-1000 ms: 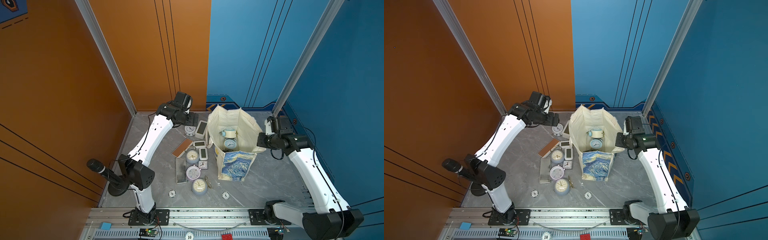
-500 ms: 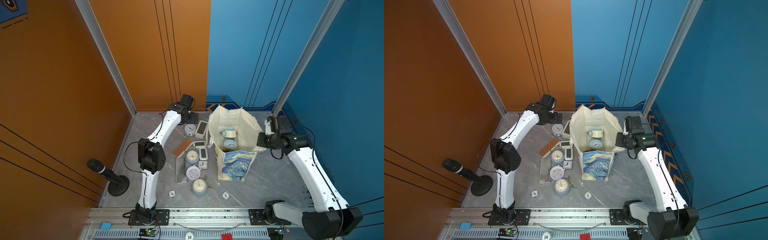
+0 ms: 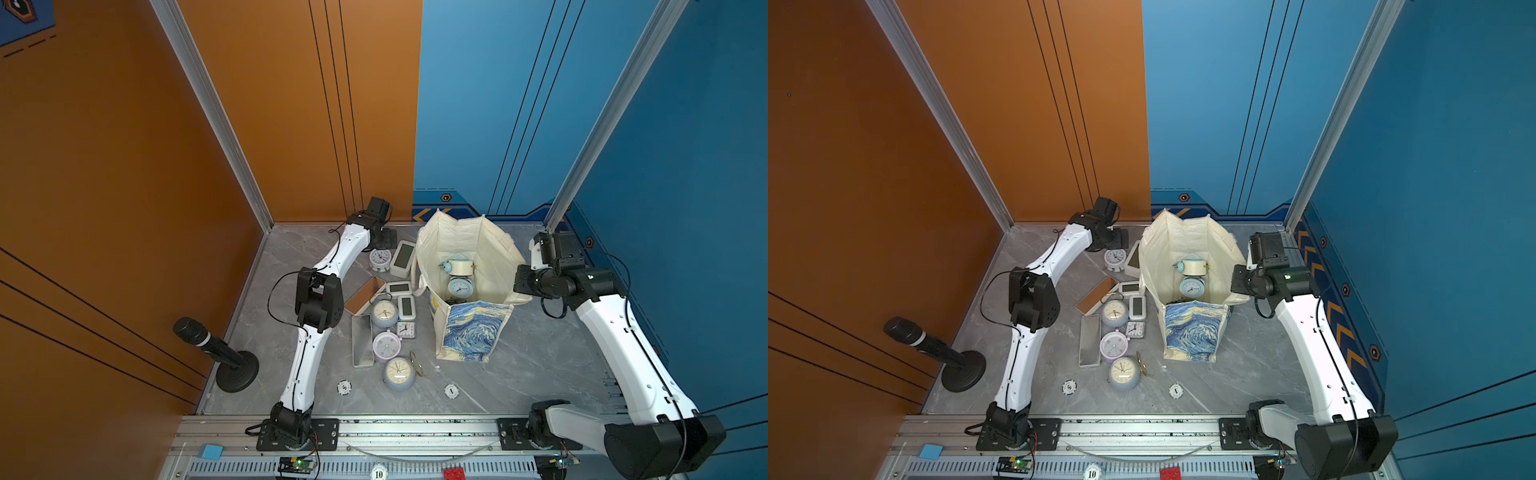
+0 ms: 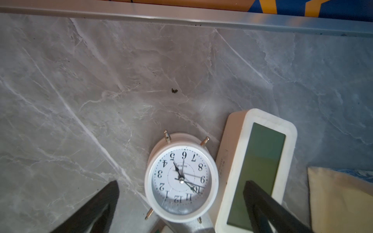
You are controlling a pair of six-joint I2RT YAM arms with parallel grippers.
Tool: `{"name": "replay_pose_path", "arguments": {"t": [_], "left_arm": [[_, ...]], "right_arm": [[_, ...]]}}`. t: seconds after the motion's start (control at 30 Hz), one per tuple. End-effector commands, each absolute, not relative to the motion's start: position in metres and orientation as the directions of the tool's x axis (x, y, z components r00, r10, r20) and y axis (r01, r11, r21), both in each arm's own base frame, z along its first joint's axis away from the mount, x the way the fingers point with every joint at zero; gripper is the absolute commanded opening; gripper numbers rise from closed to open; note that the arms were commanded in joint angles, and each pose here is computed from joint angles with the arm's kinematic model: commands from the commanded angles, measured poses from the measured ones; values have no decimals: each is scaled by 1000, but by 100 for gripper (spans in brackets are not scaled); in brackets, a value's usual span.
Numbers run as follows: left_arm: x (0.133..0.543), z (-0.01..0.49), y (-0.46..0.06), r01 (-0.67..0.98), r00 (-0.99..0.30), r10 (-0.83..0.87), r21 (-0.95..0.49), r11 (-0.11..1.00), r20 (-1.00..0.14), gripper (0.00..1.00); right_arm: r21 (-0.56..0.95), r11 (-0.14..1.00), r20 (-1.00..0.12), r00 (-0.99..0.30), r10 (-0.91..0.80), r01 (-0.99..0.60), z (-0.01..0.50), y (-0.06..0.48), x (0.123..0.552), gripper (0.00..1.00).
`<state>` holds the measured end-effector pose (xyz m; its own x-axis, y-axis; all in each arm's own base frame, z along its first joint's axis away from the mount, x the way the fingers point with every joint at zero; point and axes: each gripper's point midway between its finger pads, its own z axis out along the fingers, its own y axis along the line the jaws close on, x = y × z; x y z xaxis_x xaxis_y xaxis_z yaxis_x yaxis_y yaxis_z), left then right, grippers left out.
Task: Put the alarm clock into the canvas bag
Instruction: Pick up the alarm from the center of the board.
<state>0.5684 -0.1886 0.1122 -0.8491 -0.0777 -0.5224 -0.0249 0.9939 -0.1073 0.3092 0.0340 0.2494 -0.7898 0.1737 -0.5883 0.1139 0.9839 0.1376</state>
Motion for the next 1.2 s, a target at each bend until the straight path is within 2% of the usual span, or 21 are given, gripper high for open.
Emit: {"name": "replay_pose_path", "arguments": {"t": [0.0,0.57,0.83,1.17], "left_arm": [[577,107,-189,-44,-842,-100,-117,992,-530,98],[570,62,-184,-53,-883,-81,-75,996,-462,98],[564,59,-183,-48,-890,-70,-60,997,-451,92],[557,65,-186,-38,-891,-57,-52,998,-450,94]], "right_arm": [[143,981,-590,-784,192,132,251,31,303,5],[141,981,-590,-785,191,132,249,30,301,5],[145,981,-589,-785,193,132,249,31,301,5],[150,980,-586,-786,197,134,248,32,300,5]]}}
